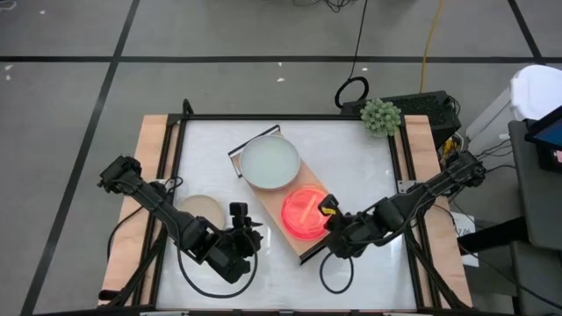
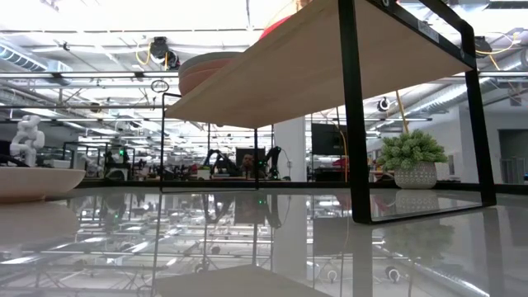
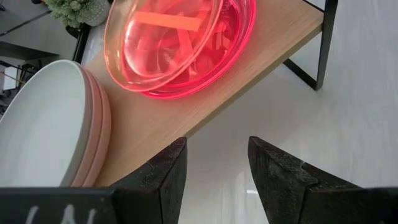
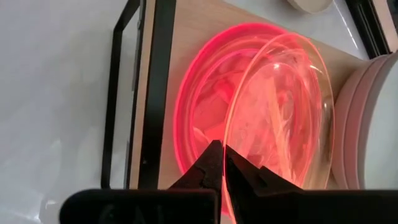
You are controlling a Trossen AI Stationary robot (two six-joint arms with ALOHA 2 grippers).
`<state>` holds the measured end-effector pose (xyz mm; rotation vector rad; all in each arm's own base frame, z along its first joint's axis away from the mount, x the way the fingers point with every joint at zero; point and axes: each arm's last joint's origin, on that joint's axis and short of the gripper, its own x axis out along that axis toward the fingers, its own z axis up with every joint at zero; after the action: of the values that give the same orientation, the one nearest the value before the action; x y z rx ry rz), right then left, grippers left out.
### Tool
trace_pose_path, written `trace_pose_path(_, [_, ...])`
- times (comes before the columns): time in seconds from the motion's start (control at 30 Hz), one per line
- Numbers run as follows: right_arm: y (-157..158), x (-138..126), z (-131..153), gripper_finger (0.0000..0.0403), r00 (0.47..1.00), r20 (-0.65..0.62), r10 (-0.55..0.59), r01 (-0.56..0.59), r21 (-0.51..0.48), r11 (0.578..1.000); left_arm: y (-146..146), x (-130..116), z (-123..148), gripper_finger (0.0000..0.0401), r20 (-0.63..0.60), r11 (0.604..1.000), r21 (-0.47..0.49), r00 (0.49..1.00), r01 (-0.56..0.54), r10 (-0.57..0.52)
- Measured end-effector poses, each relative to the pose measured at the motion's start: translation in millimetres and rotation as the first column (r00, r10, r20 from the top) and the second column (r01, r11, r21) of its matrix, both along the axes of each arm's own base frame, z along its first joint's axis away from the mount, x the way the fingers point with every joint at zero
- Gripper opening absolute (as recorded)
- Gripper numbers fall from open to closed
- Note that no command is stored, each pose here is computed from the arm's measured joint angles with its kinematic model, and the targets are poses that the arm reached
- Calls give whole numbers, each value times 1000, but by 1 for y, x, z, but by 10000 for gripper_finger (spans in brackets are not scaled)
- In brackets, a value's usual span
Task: Place and stack plates onto a shelf
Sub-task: Stack the small orange plate on top of the small pink plate on the shelf, then stack the large brown plate on top of the large gray plate on the shelf
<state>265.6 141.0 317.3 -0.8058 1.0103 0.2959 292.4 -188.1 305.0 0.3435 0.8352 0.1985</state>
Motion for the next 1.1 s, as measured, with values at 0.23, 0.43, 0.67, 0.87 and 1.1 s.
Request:
trace_pose_path(0.23, [2,2,0,9,1000,14,-6,6,31,1000,0,0,0,177,-1,1000,1,1000,1,-1])
trace_pose_path(0.43, [3,3,0,42,1000,16,-19,18,88,996,0,0,0,177,-1,1000,2,1000,2,-2])
trace_pose_path(0.67, [6,3,5,89,997,61,-41,33,131,991,0,0,0,177,-2,1000,2,1000,1,-1])
trace_pose_path(0.87, [6,-1,14,116,992,115,-49,29,173,985,0,0,0,177,-2,1000,-1,1000,-1,1])
trace_pose_path(1.1, [14,-19,29,122,982,156,-107,59,283,957,-4,-4,-1,177,-14,1000,-5,1000,10,-10])
